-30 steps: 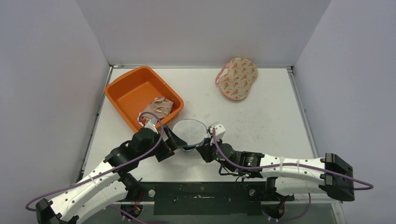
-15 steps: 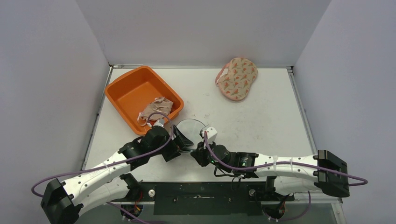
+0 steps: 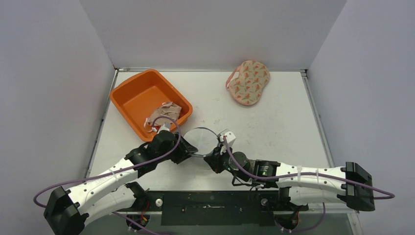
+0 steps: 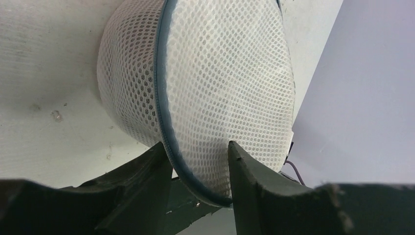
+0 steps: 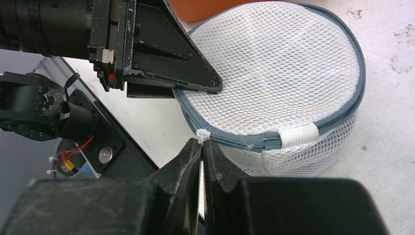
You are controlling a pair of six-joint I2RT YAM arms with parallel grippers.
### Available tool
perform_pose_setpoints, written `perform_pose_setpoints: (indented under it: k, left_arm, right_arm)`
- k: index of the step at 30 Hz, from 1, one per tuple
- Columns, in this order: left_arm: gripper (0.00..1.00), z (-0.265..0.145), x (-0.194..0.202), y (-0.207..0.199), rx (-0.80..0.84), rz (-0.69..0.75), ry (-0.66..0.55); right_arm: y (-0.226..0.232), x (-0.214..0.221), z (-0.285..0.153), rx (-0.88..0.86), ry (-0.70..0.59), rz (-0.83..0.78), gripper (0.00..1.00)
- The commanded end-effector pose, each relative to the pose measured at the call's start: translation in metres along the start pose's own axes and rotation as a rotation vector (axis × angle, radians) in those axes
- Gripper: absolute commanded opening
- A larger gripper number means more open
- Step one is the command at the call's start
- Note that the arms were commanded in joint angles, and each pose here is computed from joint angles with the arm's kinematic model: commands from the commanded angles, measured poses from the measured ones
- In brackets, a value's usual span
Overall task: Unzip the laundry bag and remove the bra
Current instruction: Unzip the laundry bag at the center of the board.
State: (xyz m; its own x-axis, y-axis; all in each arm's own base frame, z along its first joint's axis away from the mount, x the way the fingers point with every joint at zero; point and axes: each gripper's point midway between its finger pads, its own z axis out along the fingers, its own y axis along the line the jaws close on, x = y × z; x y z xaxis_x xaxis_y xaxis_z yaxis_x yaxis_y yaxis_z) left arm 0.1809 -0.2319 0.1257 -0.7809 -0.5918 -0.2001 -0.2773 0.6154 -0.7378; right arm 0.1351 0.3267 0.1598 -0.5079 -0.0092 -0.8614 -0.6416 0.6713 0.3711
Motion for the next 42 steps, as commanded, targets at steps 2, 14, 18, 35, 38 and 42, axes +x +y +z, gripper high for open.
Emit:
perform_pose_setpoints:
  k: [2,14,18,35,38,42]
  left_arm:
    - [0.38,-0.002,-0.014,-0.022,0.058,-0.001,-0.053]
    - [0.08,0.001,-0.013,-0.021,0.054,0.005,-0.050]
    - [0.07,0.002,-0.013,-0.020,0.052,0.005,-0.049]
    - [0.71,-0.008,-0.014,-0.031,0.109,0.054,-0.046]
    - [0.70,-0.007,-0.016,-0.028,0.107,0.062,-0.058]
    - [0.68,-0.001,-0.013,-0.025,0.110,0.063,-0.051]
  right_arm:
    - [-0.008,-0.009,-0.009,0.029,-0.051,0.037,0.05]
    - [-0.031,-0.004,-0.018,0.117,-0.060,0.049,0.05]
    - [-0.036,-0.003,-0.021,0.133,-0.067,0.055,0.05]
    - [-0.035,-0.013,-0.038,0.128,-0.086,0.174,0.86]
    - [-0.037,-0.009,-0.041,0.134,-0.107,0.316,0.90]
    - [-0.032,-0.007,-0.038,0.076,-0.168,0.556,0.91]
